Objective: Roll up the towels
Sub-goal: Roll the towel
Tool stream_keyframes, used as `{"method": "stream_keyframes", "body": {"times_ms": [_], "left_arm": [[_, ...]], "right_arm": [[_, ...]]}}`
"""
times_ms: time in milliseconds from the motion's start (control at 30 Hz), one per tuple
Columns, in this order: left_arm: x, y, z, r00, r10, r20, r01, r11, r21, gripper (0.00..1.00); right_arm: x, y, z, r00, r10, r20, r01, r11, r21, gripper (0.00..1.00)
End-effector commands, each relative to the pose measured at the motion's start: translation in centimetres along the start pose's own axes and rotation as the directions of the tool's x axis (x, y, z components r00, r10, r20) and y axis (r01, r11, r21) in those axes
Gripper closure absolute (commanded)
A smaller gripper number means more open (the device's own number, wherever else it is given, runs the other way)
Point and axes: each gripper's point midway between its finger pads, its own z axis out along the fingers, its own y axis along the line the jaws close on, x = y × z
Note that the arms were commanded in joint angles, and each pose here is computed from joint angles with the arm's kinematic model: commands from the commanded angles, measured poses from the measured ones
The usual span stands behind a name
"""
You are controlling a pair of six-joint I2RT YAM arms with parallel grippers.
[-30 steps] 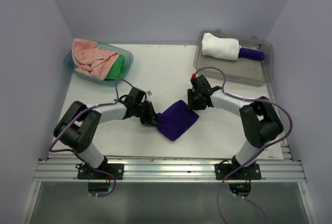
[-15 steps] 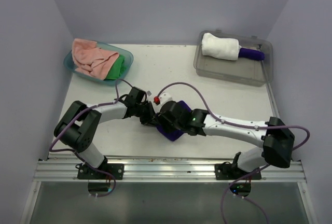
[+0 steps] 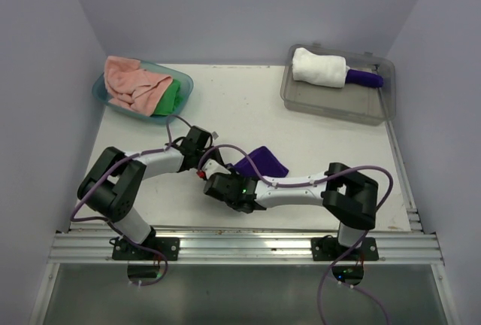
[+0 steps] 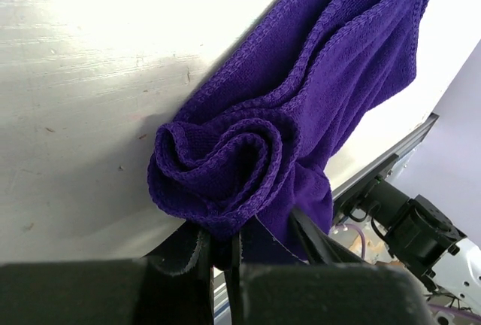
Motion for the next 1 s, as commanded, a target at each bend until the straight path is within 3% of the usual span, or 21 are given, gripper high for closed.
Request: {"method": "stream_keyframes", "body": {"times_ms": [0,33,67,133,167,233,267,333,400,467,500,700,833,967], "left_arm": [[-0.1,0.1,-0.5,1.0,-0.013,0.02,0.014,1.0,-0.015,1.0],[-0.2,0.1,-0.6,1.0,-0.016,0.023,0.017,1.0,-0.014,1.0],[-0.1,0.1,-0.6,1.0,-0.016,0.026,0.017,1.0,-0.012,1.0],[-0.3,-0.5,-1.0,0.999,-0.018,0.051,0.017,1.0,0.014,1.0],[-0.3,-0.3,-1.1,0.998,-0.024,0.06,0.023,1.0,0.015,0.88],[-0.6,-0.9,-1.9,0.996,-0.024,0.085,0.021,0.999,0.038,0.76],[-0.8,-0.8,-2.2,0.995,-0.034,0.092,0.031,0.999,0.043,0.6],[-1.6,-1.1,-3.3,0.991,-0.046,0.124,0.039,0.998,0.058,0.56],[-2.0,-1.7,-4.4,0.987,-0.044,0.155,0.032,0.996,0.083,0.42],[-2.7,-2.5,-5.7,0.982,-0.046,0.182,0.023,0.992,0.123,0.38],[-2.8,-2.6,-6.1,0.981,-0.046,0.188,0.022,0.991,0.13,0.34],[-3.7,-2.6,-7.9,0.971,-0.064,0.232,0.029,0.988,0.15,0.33],[-3.6,-2.5,-7.9,0.971,-0.062,0.232,0.027,0.988,0.152,0.33],[-3.7,-2.9,-7.7,0.972,-0.049,0.229,0.011,0.986,0.166,0.33]], "right_arm": [[-0.6,-0.5,1.4,0.999,0.016,0.029,-0.018,0.996,0.088,0.52],[-0.3,-0.5,1.7,0.999,0.039,0.025,-0.042,0.994,0.104,0.61],[0.3,-0.9,2.1,0.999,0.04,0.014,-0.042,0.989,0.144,0.85],[0.7,-1.4,2.0,0.998,0.068,0.014,-0.07,0.983,0.169,1.0],[0.4,-1.5,1.7,0.996,0.087,0.029,-0.091,0.982,0.167,1.0],[0.5,-1.7,1.3,0.991,0.123,0.057,-0.13,0.98,0.147,1.0],[0.6,-1.3,1.3,0.988,0.143,0.057,-0.148,0.983,0.105,1.0],[0.2,-1.8,0.7,0.972,0.214,0.093,-0.22,0.974,0.053,1.0],[-0.3,-1.7,-0.1,0.956,0.275,0.103,-0.274,0.961,-0.025,1.0],[0.1,-2.3,0.2,0.931,0.35,0.101,-0.344,0.936,-0.073,1.0],[0.1,-1.3,-0.1,0.923,0.377,0.082,-0.361,0.919,-0.16,1.0],[-0.5,-3.0,-1.2,0.783,0.618,0.07,-0.551,0.742,-0.383,1.0],[-0.1,-5.2,-1.6,0.635,0.773,0.006,-0.674,0.557,-0.485,1.0],[0.2,-5.5,-2.7,0.54,0.838,-0.076,-0.705,0.402,-0.584,1.0]]}}
